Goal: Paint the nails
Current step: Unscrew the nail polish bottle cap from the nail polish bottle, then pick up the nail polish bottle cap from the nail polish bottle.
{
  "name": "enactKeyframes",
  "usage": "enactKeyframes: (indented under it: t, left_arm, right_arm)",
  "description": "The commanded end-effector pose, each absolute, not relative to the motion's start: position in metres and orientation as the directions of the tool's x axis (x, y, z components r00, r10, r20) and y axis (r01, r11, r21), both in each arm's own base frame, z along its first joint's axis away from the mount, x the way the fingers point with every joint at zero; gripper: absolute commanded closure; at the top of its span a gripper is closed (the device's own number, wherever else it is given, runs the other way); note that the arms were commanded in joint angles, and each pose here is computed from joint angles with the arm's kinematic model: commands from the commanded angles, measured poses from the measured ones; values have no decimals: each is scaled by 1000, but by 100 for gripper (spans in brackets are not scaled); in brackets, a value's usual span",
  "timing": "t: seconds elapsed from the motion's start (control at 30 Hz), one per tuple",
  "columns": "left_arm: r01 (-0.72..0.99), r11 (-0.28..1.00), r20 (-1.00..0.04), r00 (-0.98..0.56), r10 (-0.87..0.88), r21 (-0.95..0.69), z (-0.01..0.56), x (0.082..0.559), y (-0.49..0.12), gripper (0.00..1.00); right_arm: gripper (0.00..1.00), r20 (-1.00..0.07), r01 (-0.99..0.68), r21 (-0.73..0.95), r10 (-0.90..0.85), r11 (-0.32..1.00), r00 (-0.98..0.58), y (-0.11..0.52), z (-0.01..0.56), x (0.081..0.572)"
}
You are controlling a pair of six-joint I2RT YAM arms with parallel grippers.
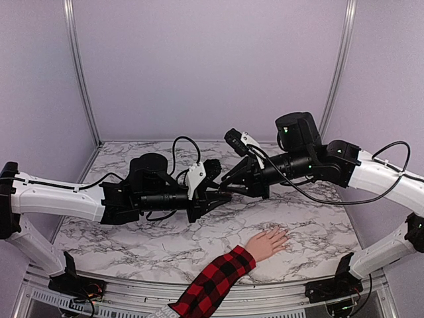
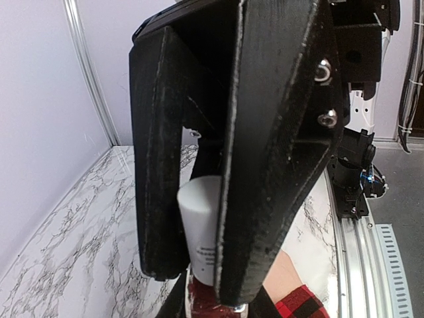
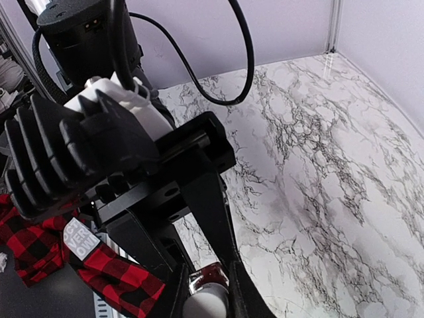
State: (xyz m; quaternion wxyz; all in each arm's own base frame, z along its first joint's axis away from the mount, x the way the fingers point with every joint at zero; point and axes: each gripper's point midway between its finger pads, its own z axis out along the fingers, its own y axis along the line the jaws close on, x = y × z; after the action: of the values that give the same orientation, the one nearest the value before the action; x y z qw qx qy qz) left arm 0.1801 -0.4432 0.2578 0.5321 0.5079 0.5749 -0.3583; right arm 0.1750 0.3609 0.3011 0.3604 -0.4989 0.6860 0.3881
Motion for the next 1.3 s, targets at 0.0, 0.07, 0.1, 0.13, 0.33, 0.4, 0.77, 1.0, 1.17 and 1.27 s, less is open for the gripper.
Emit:
enactKeyframes:
  t: [0.0, 0.07, 0.1, 0.13, 0.33, 0.4, 0.77, 1.0, 1.17, 1.27]
  left_arm:
    - [964, 231, -973, 82, 218, 133, 251, 180, -442, 100]
    - [964, 230, -972, 81, 220, 133, 250, 180, -442, 100]
    - [964, 231, -972, 82, 219, 133, 251, 180, -442, 100]
    - [964, 231, -972, 80, 221, 132, 250, 180, -442, 100]
    - [963, 236, -970, 78, 231, 133, 245, 183, -443, 100]
    - [963, 237, -970, 75, 233, 131, 244, 183, -443, 100]
    - [968, 238, -975, 26, 221, 80, 243, 190, -444, 100]
    - [972, 222, -977, 30, 211, 77, 248, 187, -444, 100]
    - [974, 210, -977, 34, 212, 80, 247, 184, -444, 100]
    - [976, 205, -976, 33, 215, 79, 245, 183, -444, 100]
  right_arm:
    - [83, -905, -970, 145, -370, 195, -210, 360, 324, 174]
    - [88, -907, -971, 144, -368, 189, -206, 360, 325, 173]
    - [89, -908, -972, 144, -366, 186, -205, 359, 326, 172]
    - [90, -910, -973, 141, -362, 185, -201, 359, 328, 172]
    - [97, -920, -978, 124, -350, 168, -177, 357, 334, 169]
    - [98, -923, -980, 117, -348, 161, -167, 357, 336, 168]
    - [100, -932, -983, 78, -340, 164, -130, 352, 340, 167]
    - [100, -928, -982, 72, -350, 177, -131, 352, 336, 170]
    - [100, -934, -981, 61, -336, 187, -122, 350, 342, 170]
    - [100, -942, -982, 54, -318, 183, -111, 348, 348, 168]
